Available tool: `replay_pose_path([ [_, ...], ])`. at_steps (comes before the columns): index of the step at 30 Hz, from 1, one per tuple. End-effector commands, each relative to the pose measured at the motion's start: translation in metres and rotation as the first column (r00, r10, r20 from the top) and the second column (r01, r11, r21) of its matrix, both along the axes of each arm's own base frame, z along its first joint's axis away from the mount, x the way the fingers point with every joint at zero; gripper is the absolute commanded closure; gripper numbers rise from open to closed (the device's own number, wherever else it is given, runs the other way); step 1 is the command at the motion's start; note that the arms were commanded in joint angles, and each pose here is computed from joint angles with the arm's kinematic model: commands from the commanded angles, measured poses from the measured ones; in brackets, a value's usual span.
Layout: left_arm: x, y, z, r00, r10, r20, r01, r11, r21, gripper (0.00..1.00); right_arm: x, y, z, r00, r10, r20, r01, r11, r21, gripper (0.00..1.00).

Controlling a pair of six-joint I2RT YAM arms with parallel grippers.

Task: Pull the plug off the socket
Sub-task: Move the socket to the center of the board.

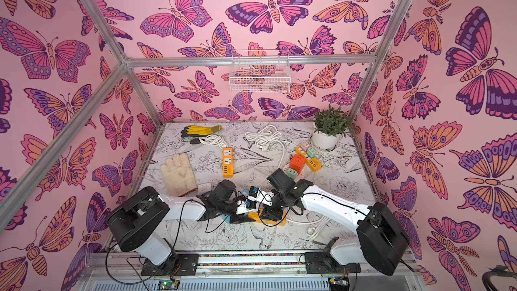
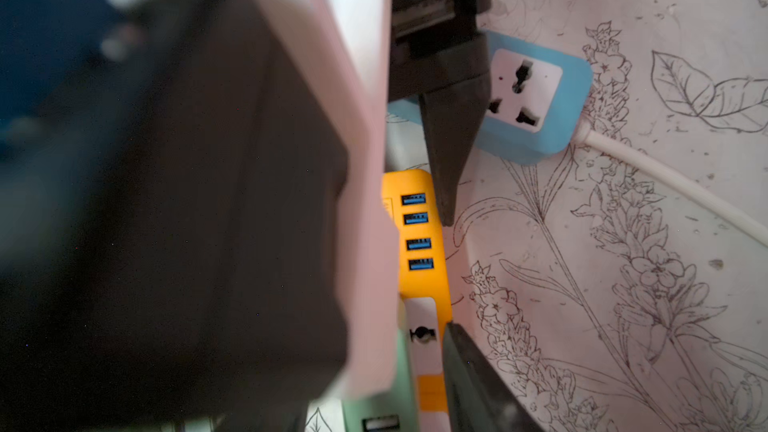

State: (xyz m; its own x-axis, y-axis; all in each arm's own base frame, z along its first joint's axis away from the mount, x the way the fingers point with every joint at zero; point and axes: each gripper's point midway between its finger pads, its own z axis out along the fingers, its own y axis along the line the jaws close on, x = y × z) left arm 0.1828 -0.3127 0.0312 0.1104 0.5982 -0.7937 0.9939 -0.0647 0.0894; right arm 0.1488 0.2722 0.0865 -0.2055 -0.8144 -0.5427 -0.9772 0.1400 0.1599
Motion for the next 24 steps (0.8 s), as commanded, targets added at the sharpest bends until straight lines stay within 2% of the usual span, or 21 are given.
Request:
replay_pose_path([
  [1, -0.002, 0.016, -0.015, 0.998, 0.048, -0.031, -0.046, 0.996, 0.072, 0.49, -0.013, -0.008, -0.007, 0.997, 0.034, -0.064, -0.037, 0.998, -0.041, 0.48],
  [5, -0.001, 0.016, -0.015, 0.999, 0.051, -0.019, -0.049, 0.996, 0.073, 0.49, -0.009, -0.011, -0.006, 0.999, -0.001, -0.053, -0.001, 0.999, -0.032, 0.46],
  [12, 0.004, 0.023, -0.018, 0.997, 0.076, 0.024, -0.078, 0.992, 0.1, 0.49, 0.0, -0.01, 0.01, 0.996, -0.056, -0.063, 0.06, 0.996, 0.059, 0.41],
  [15, 0.009, 0.03, -0.017, 0.992, 0.109, 0.066, -0.116, 0.986, 0.116, 0.49, 0.012, -0.005, 0.021, 0.985, -0.161, -0.069, 0.168, 0.979, 0.116, 0.38],
  [18, 0.014, 0.032, -0.013, 0.986, 0.138, 0.096, -0.149, 0.983, 0.111, 0.49, 0.018, 0.0, 0.036, 0.964, -0.252, -0.089, 0.266, 0.939, 0.219, 0.36],
  [24, 0.016, 0.033, -0.012, 0.983, 0.148, 0.109, -0.159, 0.981, 0.107, 0.49, 0.011, -0.009, 0.039, 0.975, -0.216, 0.054, 0.193, 0.941, 0.279, 0.33],
])
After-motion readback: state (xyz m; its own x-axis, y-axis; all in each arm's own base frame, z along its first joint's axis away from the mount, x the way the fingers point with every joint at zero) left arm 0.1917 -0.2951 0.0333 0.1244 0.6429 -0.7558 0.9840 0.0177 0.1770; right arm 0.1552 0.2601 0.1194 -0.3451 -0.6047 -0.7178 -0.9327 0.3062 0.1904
